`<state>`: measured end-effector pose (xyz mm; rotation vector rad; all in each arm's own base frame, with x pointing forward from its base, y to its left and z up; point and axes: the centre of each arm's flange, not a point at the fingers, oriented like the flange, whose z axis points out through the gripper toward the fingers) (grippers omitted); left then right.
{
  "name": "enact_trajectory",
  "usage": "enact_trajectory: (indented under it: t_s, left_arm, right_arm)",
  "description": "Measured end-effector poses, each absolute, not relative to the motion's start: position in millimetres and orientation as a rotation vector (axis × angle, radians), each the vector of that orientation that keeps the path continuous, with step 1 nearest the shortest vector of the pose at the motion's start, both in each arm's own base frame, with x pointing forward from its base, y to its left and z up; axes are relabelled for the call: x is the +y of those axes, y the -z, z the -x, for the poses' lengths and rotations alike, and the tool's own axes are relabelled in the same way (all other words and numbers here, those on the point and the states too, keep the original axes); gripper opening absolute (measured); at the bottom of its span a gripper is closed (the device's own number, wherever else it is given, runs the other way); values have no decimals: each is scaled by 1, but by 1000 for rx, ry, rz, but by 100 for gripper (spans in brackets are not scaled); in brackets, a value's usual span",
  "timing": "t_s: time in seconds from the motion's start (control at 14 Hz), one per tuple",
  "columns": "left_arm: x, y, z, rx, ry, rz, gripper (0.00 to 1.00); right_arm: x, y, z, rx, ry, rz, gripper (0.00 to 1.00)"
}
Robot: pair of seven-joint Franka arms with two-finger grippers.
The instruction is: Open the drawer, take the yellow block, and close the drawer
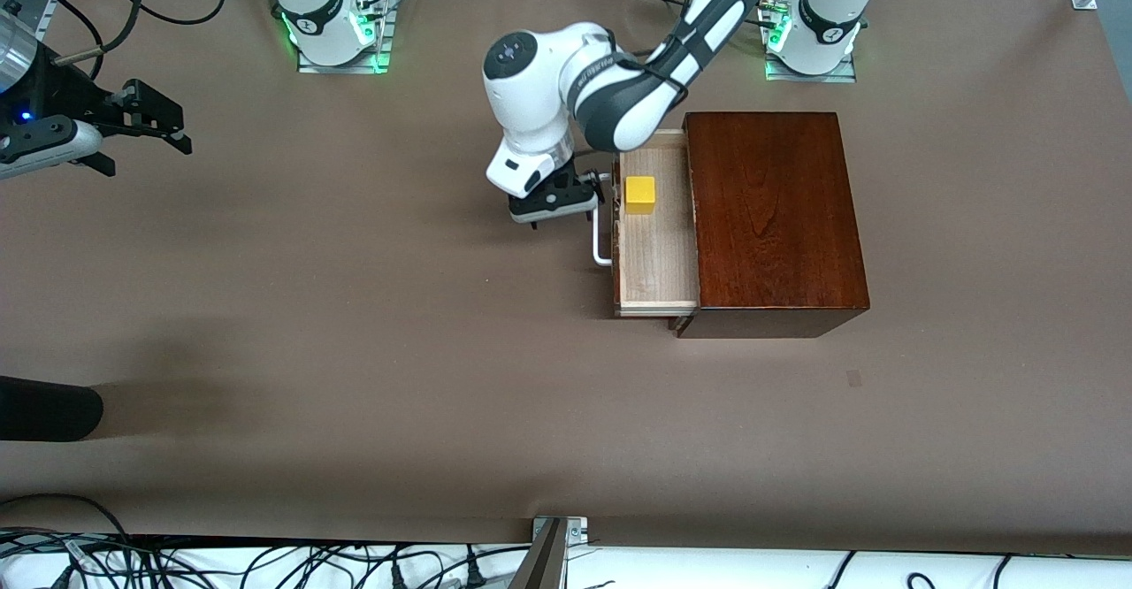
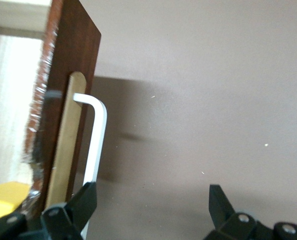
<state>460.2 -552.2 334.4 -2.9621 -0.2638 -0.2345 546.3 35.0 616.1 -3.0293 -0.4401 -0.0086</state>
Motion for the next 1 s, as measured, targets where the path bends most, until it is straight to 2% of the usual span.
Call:
enact_trajectory:
  t_s: [0.28, 0.5, 0.78, 1.0]
  left_arm:
    - [-547, -395, -459, -307, 249, 2934, 100]
    - [-525, -453, -460, -361, 240, 2939, 100]
    - [-434, -527, -508, -297, 136, 2987, 100]
    - [-381, -552, -534, -250, 112, 3002, 100]
  right_arm:
    - [44, -616, -546, -462, 9, 3018, 100]
    - [80, -616, -541, -557, 3, 3002, 100]
    - [125, -613, -535, -676, -8, 2978, 100]
    - [163, -606, -529, -778, -20, 2952, 100]
